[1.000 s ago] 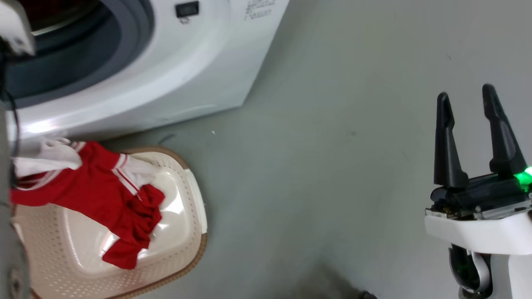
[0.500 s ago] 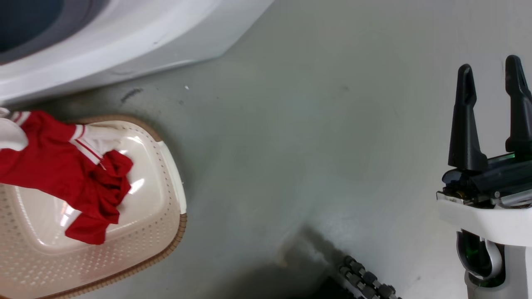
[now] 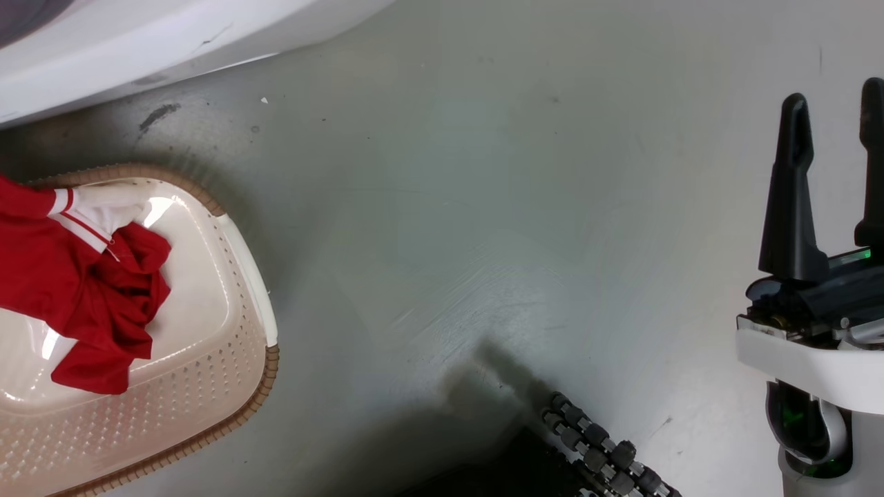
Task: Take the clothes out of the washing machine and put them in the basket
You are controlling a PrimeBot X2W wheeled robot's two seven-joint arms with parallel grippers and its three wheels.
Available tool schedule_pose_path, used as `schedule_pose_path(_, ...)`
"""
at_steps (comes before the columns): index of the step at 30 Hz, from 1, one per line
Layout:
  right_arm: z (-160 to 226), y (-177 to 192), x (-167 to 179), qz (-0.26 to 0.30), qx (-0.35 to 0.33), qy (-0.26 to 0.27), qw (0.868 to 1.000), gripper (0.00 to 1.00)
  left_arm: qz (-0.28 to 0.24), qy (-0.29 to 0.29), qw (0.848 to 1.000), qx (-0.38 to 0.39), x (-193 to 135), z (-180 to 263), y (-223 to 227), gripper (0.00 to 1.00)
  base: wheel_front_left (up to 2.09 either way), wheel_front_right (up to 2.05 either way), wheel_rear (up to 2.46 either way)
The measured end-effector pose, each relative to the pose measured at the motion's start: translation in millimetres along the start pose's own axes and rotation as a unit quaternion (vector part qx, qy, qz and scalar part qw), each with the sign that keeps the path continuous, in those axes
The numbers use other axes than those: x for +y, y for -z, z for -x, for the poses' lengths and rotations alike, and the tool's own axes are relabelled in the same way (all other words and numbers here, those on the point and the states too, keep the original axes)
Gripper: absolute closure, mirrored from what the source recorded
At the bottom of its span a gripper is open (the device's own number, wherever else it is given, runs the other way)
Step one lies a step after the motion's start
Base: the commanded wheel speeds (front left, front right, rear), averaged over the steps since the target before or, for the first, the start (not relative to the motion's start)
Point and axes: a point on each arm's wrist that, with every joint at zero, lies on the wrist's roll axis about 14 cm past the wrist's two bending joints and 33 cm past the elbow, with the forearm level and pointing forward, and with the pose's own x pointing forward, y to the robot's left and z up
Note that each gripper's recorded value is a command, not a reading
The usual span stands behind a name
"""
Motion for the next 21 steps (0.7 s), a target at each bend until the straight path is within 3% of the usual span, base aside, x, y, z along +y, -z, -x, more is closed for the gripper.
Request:
schedule_pose_path(8,0.9,4.8,-0.7,-0.002,0.006,0.002,1.0,0.0,-0.005,-0.006,1.0,0.001,2.6,-8.5,8.7,0.0,0.0,0.0,0.0)
schedule_pose_path(9,1.2,4.5,-0.5,-0.002,0.006,0.002,1.0,0.0,-0.005,-0.006,1.0,0.001,2.5,-8.6,9.2,0.12,0.0,0.0,0.0)
schedule_pose_path(10,1.7,4.2,-0.3,-0.003,0.006,0.002,1.0,0.0,-0.006,-0.006,1.0,0.003,2.2,-8.5,9.8,1.0,0.0,0.0,0.0)
schedule_pose_path(21,2.6,-6.7,3.6,-0.007,-0.006,-0.004,1.0,0.0,-0.02,-0.013,0.998,-0.051,7.0,-0.5,-6.5,1.0,0.0,0.0,0.0)
